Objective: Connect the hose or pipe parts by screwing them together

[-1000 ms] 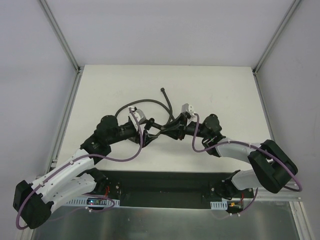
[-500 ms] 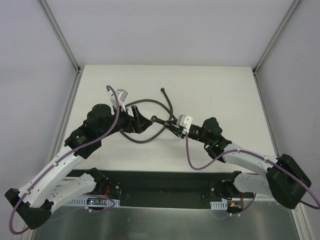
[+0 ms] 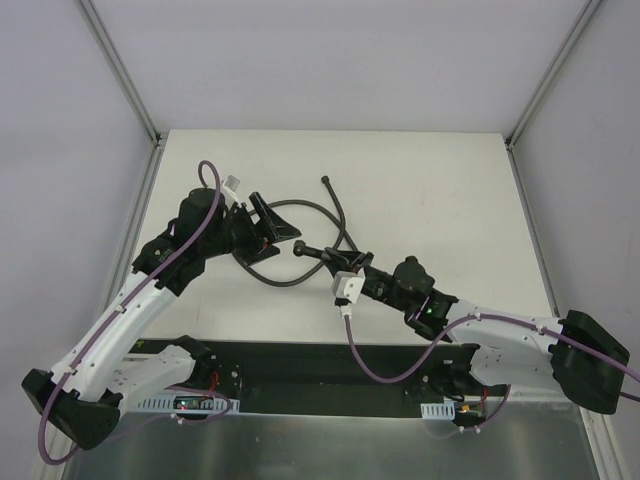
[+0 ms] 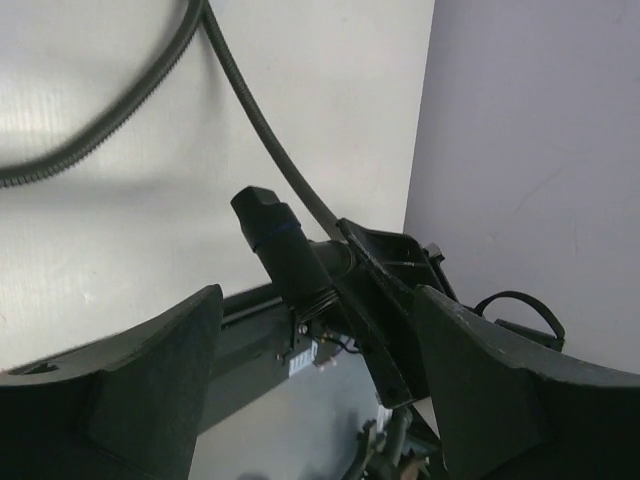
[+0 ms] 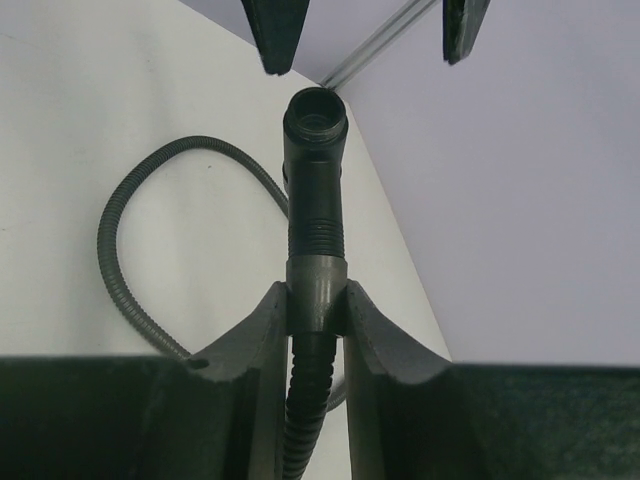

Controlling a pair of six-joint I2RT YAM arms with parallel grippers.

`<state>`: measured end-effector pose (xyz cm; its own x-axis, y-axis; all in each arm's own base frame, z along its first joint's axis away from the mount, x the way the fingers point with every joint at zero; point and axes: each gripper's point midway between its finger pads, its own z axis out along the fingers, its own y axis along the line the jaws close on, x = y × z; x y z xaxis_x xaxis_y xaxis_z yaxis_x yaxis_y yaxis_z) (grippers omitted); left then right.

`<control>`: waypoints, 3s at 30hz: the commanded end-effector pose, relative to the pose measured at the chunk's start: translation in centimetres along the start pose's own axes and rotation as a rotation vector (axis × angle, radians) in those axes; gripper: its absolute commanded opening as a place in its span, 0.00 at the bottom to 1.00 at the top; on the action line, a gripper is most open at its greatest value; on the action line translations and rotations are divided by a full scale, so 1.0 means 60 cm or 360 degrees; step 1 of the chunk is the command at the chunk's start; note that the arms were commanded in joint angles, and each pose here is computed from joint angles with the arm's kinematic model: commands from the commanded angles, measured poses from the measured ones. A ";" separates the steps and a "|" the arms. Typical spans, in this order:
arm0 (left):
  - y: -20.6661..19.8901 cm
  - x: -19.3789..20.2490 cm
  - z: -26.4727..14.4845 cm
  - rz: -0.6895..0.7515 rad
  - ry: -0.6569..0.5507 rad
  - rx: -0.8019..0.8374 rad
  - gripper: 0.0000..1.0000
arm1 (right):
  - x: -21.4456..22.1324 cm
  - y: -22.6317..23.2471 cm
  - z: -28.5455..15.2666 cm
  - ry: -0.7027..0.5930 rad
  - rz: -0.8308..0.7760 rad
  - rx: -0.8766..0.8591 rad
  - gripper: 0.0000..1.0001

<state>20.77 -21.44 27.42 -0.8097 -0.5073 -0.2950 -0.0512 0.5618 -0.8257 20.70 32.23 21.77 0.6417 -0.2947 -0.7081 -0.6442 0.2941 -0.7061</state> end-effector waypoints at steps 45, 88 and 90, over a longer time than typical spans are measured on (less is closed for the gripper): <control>-0.010 0.065 0.039 -0.0197 0.0451 0.0354 0.00 | -0.101 -0.052 0.008 -0.0239 0.0023 0.0231 0.00; 0.030 -0.009 0.062 0.1303 -0.0367 0.0674 0.00 | -0.038 -0.059 -0.005 -0.0430 0.1450 -0.0306 0.68; 0.032 -0.027 0.056 0.1181 -0.0424 0.0576 0.00 | 0.003 -0.053 -0.007 -0.0267 0.1234 -0.0149 0.77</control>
<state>21.58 -23.77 23.30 -0.3793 -0.1218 -0.9172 0.8080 0.4394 -0.3925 20.41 32.43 22.57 -0.2753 0.1154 -0.9544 -0.9563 0.0692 0.2842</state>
